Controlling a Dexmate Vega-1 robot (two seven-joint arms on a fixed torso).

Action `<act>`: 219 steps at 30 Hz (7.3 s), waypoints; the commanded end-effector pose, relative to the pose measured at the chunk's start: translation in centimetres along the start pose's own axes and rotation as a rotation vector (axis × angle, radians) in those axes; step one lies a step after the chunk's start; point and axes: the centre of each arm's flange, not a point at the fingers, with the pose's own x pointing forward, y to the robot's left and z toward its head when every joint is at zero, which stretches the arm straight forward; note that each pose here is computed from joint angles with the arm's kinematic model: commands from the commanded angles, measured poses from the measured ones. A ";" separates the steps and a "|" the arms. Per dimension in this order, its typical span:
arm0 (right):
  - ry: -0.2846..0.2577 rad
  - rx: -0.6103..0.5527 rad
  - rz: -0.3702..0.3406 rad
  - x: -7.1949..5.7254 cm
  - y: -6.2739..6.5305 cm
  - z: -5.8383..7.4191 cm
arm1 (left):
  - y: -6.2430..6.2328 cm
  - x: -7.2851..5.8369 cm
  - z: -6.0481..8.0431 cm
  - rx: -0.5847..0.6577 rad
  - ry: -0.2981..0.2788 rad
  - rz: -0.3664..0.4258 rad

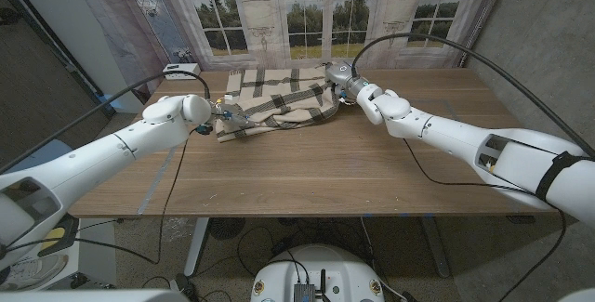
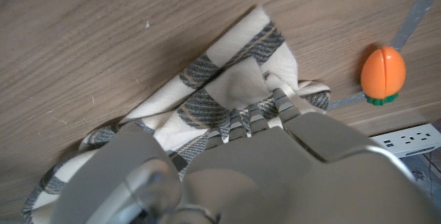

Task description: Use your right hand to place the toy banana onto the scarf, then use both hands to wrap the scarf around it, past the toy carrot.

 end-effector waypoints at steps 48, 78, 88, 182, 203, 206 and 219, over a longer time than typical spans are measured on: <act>-0.167 -0.766 0.054 12.1 -16.0 13.7 | -2.5 -0.1 -2.4 -0.061 0.030 -0.012; -0.218 -0.860 -0.080 11.9 -20.9 22.0 | -1.3 0.4 -2.3 -0.041 0.028 -0.021; -0.300 -0.754 -0.098 11.3 -21.5 25.1 | -1.5 0.1 -2.3 -0.039 0.031 -0.014; -0.418 0.247 -0.442 7.8 -16.6 14.6 | 0.3 -15.6 1.7 -0.099 -0.037 0.484; -0.206 0.745 -0.329 5.9 -13.2 7.3 | -0.5 -14.8 -0.6 -0.385 -0.237 0.584; -0.182 0.794 -0.316 5.5 -12.7 6.6 | -0.5 -14.5 -0.8 -0.412 -0.255 0.591; -0.098 1.045 -0.266 3.4 -10.1 3.3 | -0.2 -12.4 -1.6 -0.526 -0.349 0.621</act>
